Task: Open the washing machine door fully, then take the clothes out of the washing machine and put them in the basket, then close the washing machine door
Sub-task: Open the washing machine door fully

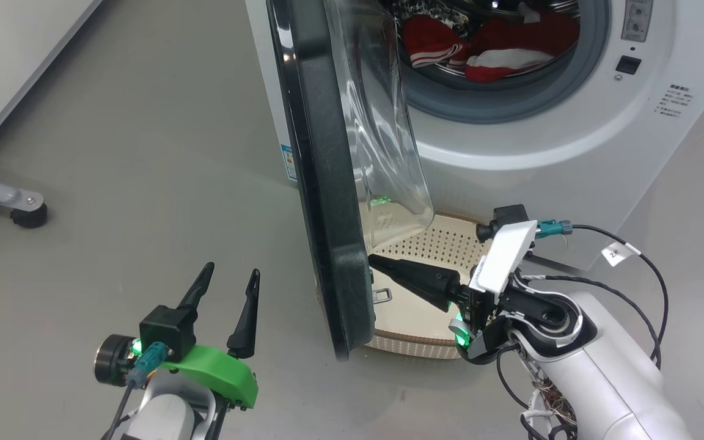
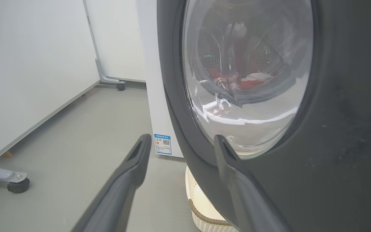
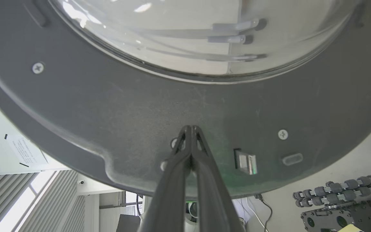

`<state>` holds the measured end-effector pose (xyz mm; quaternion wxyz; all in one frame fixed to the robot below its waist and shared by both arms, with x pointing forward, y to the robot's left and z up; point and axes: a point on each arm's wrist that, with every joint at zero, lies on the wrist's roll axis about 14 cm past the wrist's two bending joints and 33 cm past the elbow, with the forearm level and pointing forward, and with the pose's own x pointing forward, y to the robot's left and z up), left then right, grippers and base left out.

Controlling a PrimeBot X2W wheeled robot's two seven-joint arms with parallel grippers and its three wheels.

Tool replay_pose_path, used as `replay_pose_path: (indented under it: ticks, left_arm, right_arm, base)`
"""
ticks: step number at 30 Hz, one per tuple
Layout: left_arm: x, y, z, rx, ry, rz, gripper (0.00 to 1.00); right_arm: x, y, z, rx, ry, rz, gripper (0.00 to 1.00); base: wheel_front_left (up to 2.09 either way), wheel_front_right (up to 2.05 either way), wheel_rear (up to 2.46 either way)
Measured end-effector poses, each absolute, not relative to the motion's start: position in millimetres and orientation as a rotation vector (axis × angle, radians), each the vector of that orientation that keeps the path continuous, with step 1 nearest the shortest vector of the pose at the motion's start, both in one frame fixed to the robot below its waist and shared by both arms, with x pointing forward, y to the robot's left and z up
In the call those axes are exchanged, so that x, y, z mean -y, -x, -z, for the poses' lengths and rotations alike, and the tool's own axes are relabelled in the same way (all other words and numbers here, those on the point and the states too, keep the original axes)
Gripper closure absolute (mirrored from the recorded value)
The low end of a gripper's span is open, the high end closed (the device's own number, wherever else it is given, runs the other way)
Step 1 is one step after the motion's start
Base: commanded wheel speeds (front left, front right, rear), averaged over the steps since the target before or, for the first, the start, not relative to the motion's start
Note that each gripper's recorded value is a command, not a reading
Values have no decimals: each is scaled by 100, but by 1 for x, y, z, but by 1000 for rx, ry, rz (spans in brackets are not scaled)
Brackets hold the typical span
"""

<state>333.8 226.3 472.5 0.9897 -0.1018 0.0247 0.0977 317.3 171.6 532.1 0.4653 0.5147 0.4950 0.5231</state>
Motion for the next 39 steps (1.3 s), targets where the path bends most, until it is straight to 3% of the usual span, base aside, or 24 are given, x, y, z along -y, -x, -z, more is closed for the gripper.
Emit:
replay_pose_path:
  ticks: [7,8,9,10,18,25,32,39]
  left_arm:
    - [-231,-334,-472,-48,205,-220,0]
    - [-231,-334,-472,-49,206,-220,0]
    - [-230,-334,-471,-51,207,-218,0]
    - [-229,-334,-470,-54,208,-215,0]
    - [-222,-339,-471,-51,213,-192,0]
    - [-217,-341,-469,-57,214,-176,0]
    - [-211,-344,-469,-56,216,-155,0]
    - [-208,-348,-468,-62,214,-145,0]
  right_arm:
    - [-154,-346,-531,-1093,-1389,-1149,99]
    - [-150,-351,-530,-1071,-1408,-1121,73]
    - [-144,-357,-528,-1046,-1428,-1086,12]
    - [-140,-361,-525,-1027,-1441,-1056,0]
    - [-91,-396,-506,-818,-1503,-792,0]
    - [-48,-409,-486,-652,-1442,-584,0]
    - [-4,-423,-481,-444,-1239,-459,0]
    - [33,-435,-493,-208,-917,-426,0]
  base:
    - [0,0,0]
    - [0,0,0]
    - [0,0,0]
    - [0,0,0]
    - [0,0,0]
    - [0,0,0]
    - [0,0,0]
    - [0,0,0]
